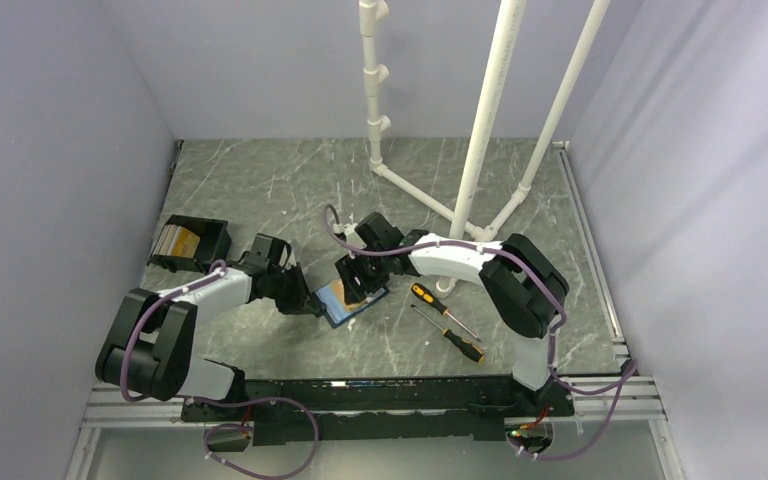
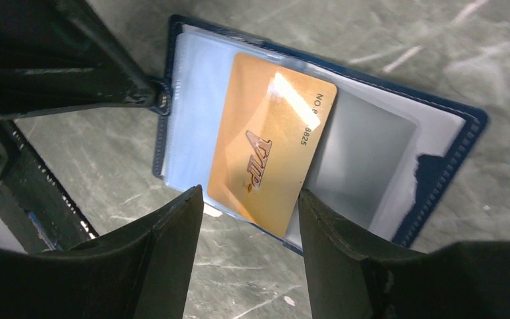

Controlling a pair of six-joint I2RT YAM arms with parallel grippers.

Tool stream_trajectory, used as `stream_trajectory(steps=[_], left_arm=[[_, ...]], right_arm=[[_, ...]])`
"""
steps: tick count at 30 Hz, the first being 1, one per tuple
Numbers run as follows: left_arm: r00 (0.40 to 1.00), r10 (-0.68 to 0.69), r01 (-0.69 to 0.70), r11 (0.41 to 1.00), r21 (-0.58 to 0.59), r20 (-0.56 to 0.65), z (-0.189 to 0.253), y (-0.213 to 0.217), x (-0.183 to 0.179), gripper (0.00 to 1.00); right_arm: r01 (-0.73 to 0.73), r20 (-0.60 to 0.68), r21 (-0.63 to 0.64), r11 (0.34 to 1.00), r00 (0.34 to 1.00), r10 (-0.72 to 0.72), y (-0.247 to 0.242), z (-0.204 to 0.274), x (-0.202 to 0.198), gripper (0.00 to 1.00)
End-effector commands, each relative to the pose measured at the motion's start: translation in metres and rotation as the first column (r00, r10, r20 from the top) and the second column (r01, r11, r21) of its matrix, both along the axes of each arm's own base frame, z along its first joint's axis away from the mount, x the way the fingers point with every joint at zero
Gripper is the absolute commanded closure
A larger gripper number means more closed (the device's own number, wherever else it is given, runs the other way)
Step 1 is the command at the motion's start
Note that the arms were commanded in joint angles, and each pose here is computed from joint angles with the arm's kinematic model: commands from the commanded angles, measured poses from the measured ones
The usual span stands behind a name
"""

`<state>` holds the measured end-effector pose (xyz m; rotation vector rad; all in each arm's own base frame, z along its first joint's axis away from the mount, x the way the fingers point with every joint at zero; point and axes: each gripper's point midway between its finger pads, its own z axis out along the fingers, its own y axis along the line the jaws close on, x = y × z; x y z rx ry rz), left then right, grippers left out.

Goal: Put the credit cards into the card holder
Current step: Insert the credit card into the card holder.

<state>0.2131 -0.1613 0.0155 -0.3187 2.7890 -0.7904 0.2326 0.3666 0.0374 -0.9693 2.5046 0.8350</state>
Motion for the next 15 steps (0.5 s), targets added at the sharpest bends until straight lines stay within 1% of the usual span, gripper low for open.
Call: stream_trajectory(steps=[1,5,8,12,14,15], left_arm=[[1.0,0.01,-0.009,0.996,0.091,-0.007,-0.018,0.013,0.002,0.93],[1.0,0.009,-0.008,0.997,0.08,0.0,-0.017,0.01,0.006,0.93],[1.0,0.007,-0.007,0.997,0.08,0.0,-0.016,0.009,0.007,0.94],[1.0,0.002,-0.002,0.996,0.092,0.004,-0.013,0.011,0.007,0.94],[1.0,-0.001,0.001,0.995,0.101,0.008,-0.013,0.013,0.006,0.94],[1.0,-0.001,0.0,0.994,0.106,0.007,-0.013,0.014,0.006,0.94]], right_arm=[[-0.147,0.068,0.119,0.982,0.988,0.139,0.031,0.02,-0.01,0.43],[-0.187,0.05,0.146,0.971,0.982,0.182,0.044,0.018,-0.023,0.43],[-0.143,0.035,0.128,0.981,0.99,0.14,0.048,0.016,-0.021,0.43],[-0.022,0.091,0.045,0.999,0.996,0.018,0.031,0.024,-0.005,0.43],[0.043,0.135,-0.022,0.999,0.99,-0.04,0.018,0.028,0.005,0.42],[0.052,0.148,-0.053,0.997,0.988,-0.044,0.012,0.028,0.004,0.42]])
